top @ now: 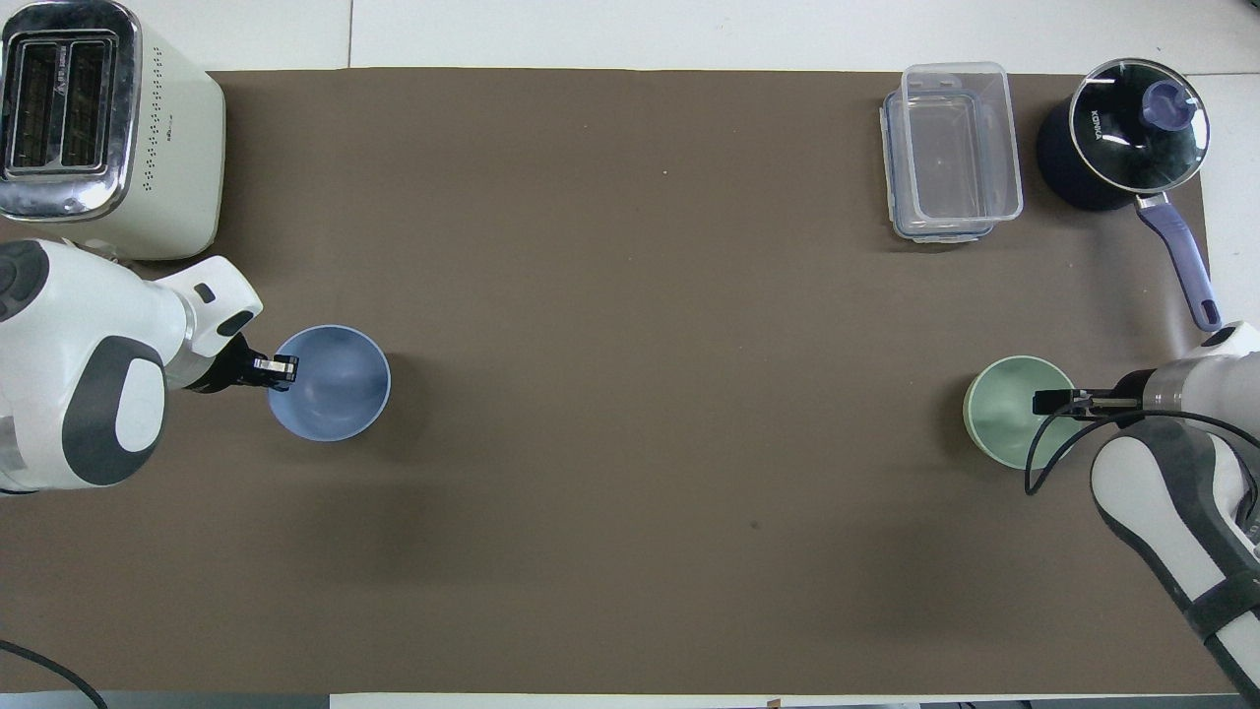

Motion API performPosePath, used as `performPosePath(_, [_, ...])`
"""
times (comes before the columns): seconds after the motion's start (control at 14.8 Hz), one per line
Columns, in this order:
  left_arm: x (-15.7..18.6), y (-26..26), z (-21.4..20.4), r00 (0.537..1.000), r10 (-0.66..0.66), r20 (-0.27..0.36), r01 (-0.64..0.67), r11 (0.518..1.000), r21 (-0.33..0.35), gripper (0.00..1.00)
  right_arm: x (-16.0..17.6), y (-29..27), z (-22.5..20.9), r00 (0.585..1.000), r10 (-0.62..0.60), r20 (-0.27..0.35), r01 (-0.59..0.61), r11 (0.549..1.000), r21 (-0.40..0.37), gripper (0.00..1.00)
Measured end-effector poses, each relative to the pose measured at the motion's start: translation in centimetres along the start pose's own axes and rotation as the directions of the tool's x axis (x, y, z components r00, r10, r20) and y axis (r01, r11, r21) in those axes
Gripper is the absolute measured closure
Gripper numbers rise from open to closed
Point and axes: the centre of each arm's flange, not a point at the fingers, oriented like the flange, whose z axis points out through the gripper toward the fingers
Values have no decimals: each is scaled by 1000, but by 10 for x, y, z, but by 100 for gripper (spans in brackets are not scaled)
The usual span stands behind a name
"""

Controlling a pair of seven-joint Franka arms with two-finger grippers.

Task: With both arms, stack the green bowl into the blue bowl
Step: 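Slide the blue bowl toward the table center while the right gripper grasps the green bowl, then release the blue bowl with the left gripper while the right gripper carries the green bowl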

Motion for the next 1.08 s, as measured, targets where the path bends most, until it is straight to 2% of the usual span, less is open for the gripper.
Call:
performPosePath(0.2, [21,108,-33,987,-162,7,162,982,-97,96,-2,0,3,1000,-20,-2,20,1000,2,4])
performPosePath(0.47, [-14,262,-1,979,-205,-4,204,973,-104,96,-2,0,3,1000,-30,-2,30,1000,2,47])
performPosePath(0.61, [-34,303,23,982,-186,-9,184,977,-106,96,-2,0,3,1000,-30,-2,30,1000,2,69])
performPosePath(0.74, [-44,321,47,986,-165,-33,160,980,-117,96,-2,0,2,1000,-30,-5,30,1000,2,91])
performPosePath(0.81, [-47,325,58,987,-160,-35,155,981,-115,96,0,-1,-3,999,-31,-16,31,1000,2,96])
performPosePath(0.94, [-45,324,68,987,-160,-32,155,982,-111,96,5,0,-14,999,-32,-34,32,999,-1,96])
performPosePath(1.08, [-44,322,69,986,-162,-32,157,981,-110,96,14,-2,-33,999,-39,-25,39,999,2,96])
